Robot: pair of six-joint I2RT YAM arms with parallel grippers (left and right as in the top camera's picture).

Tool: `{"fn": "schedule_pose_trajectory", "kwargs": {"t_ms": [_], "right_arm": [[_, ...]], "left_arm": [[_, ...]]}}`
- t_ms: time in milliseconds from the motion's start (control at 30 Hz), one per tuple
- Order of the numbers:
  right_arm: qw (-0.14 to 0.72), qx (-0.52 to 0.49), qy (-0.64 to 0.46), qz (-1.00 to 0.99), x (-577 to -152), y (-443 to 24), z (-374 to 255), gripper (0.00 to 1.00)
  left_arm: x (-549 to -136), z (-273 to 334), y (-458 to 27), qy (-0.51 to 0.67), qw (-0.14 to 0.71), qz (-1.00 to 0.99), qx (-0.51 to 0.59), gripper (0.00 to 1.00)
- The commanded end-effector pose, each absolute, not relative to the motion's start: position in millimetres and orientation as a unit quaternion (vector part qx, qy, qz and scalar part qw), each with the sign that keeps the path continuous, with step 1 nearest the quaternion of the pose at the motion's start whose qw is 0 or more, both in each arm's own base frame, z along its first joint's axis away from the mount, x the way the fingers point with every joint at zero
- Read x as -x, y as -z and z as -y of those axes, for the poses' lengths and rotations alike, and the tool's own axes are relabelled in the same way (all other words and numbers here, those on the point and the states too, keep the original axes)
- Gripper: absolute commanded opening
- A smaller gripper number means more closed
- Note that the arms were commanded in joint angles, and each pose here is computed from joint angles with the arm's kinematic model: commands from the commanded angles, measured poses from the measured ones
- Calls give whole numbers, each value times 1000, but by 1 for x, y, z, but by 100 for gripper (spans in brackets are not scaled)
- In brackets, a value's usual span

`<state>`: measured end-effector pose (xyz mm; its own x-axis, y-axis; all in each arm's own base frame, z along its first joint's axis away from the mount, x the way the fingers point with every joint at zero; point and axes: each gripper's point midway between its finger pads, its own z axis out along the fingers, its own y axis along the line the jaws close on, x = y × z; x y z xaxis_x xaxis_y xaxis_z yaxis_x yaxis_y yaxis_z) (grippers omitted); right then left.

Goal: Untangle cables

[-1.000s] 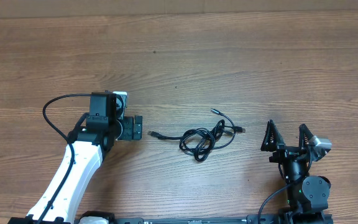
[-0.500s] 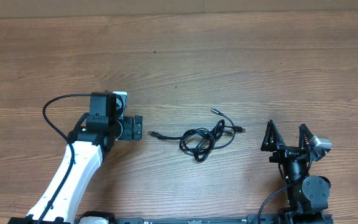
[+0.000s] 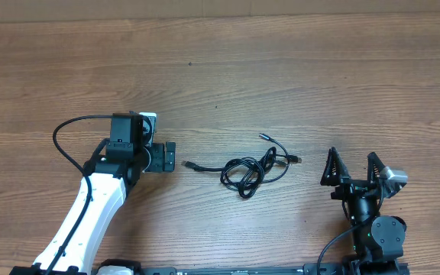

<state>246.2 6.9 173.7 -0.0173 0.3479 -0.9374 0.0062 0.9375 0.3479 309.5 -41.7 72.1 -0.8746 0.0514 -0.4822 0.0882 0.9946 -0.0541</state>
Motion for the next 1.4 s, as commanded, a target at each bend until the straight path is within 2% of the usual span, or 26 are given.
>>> {"fn": "schedule_pose_trajectory", "kwargs": {"t_ms": [0,1367], "right_arm": [[692,-127,-118,-701,-246,-172,-5,100],[692,-127,-118,-701,-246,-172,-5,100]], "left_arm": [[-318,44,-80,49,258,-964,-36,100],[-320,58,-84,88,263,-960,-41,100]]}}
